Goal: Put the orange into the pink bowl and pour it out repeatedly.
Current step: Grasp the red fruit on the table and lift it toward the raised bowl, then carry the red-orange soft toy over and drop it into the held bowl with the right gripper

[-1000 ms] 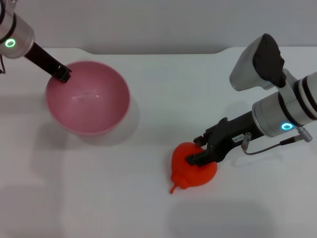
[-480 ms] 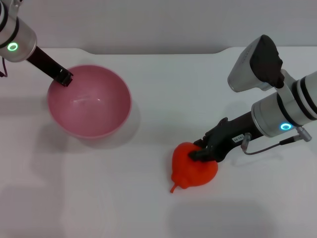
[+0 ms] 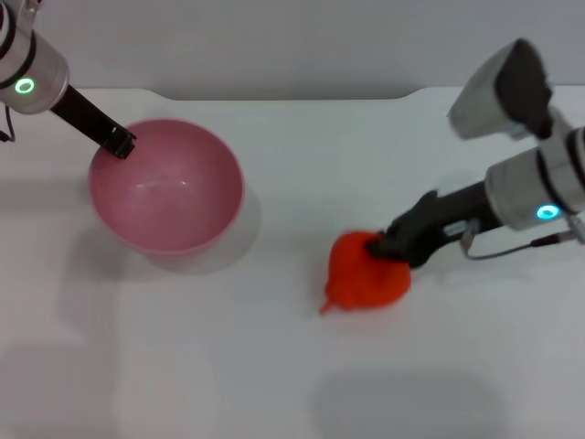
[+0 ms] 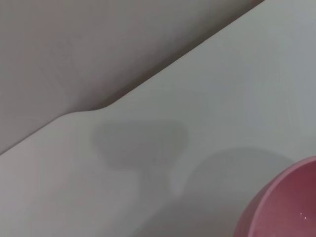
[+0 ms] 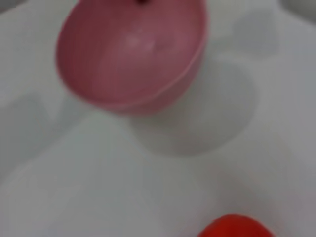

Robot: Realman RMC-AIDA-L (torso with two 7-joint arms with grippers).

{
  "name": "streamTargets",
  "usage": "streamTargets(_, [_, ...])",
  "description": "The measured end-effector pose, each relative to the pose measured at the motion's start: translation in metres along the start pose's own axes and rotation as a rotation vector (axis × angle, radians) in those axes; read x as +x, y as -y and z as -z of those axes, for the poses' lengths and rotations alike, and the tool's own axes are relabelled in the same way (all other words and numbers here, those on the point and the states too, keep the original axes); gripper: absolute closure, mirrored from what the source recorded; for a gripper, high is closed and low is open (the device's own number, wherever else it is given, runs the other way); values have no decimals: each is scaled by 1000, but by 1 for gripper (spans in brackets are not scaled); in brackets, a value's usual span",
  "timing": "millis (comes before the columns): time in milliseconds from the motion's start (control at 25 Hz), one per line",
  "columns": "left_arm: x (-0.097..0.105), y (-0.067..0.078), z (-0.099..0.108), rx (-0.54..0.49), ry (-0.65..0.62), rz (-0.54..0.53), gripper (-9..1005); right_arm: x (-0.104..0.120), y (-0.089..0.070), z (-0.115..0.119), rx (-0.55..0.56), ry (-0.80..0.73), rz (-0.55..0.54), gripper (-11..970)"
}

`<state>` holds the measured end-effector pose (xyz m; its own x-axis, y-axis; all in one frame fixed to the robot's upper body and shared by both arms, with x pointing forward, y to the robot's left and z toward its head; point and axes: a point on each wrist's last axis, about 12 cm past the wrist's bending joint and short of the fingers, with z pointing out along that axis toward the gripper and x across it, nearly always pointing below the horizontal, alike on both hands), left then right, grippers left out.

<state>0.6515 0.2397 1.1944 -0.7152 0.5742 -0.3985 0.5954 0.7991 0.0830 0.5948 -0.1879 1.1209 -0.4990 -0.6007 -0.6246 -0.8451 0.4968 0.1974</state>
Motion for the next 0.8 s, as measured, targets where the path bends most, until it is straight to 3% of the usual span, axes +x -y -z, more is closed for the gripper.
streamTargets(240, [-3, 17, -8, 38, -2, -25, 951, -6, 16, 54, 152, 172, -20, 892])
streamTargets(400, [-6, 34, -16, 59, -19, -75, 951, -10, 17, 89, 221, 281, -17, 897])
streamTargets(600, [-14, 54, -21, 98, -14, -132, 951, -26, 5, 115, 203, 398, 36, 879])
streamTargets(800, [-26, 71, -22, 153, 28, -168, 951, -41, -15, 120, 101, 458, 113, 860])
